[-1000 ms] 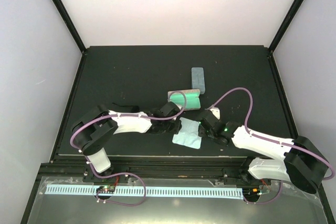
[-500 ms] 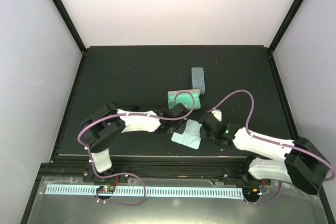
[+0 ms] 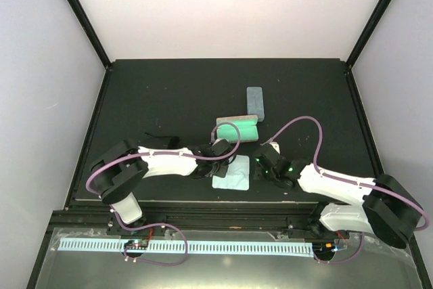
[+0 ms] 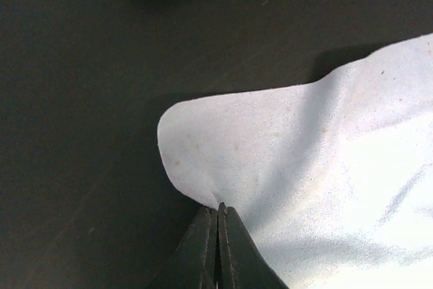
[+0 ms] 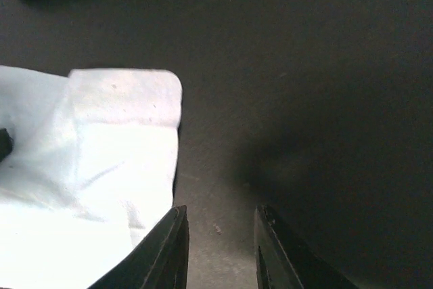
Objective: Organize the sunglasses
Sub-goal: Adjust the glasses cleaning cloth at the center of the board.
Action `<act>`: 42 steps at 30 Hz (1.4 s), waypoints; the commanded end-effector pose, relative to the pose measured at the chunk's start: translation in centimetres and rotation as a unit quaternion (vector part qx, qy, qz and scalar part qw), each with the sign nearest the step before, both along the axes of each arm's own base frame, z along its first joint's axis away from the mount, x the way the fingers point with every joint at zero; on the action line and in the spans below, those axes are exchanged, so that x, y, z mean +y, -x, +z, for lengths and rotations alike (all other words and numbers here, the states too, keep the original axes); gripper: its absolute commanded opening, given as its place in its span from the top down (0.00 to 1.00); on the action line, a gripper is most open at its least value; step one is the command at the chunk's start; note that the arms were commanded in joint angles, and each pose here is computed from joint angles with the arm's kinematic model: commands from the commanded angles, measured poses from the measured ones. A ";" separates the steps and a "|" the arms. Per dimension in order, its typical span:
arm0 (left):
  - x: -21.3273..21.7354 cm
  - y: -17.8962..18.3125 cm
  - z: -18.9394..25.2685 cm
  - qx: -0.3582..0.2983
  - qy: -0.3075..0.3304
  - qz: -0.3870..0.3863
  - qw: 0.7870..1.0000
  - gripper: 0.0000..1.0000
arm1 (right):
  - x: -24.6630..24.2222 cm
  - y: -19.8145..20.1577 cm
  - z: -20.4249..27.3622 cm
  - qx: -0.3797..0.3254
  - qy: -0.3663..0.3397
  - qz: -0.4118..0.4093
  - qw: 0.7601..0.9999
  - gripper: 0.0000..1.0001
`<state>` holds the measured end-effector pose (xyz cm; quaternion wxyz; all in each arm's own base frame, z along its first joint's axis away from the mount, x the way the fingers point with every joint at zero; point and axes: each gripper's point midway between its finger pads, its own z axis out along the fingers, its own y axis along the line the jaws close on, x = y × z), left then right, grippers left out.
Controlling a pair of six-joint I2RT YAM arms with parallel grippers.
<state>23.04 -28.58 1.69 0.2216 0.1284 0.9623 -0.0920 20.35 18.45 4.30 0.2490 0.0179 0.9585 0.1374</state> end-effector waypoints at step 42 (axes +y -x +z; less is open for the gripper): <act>2.2 -1.1 2.8 0.014 0.105 0.009 0.994 0.70 | 2.2 8.1 -2.7 0.081 0.123 0.131 0.980 0.98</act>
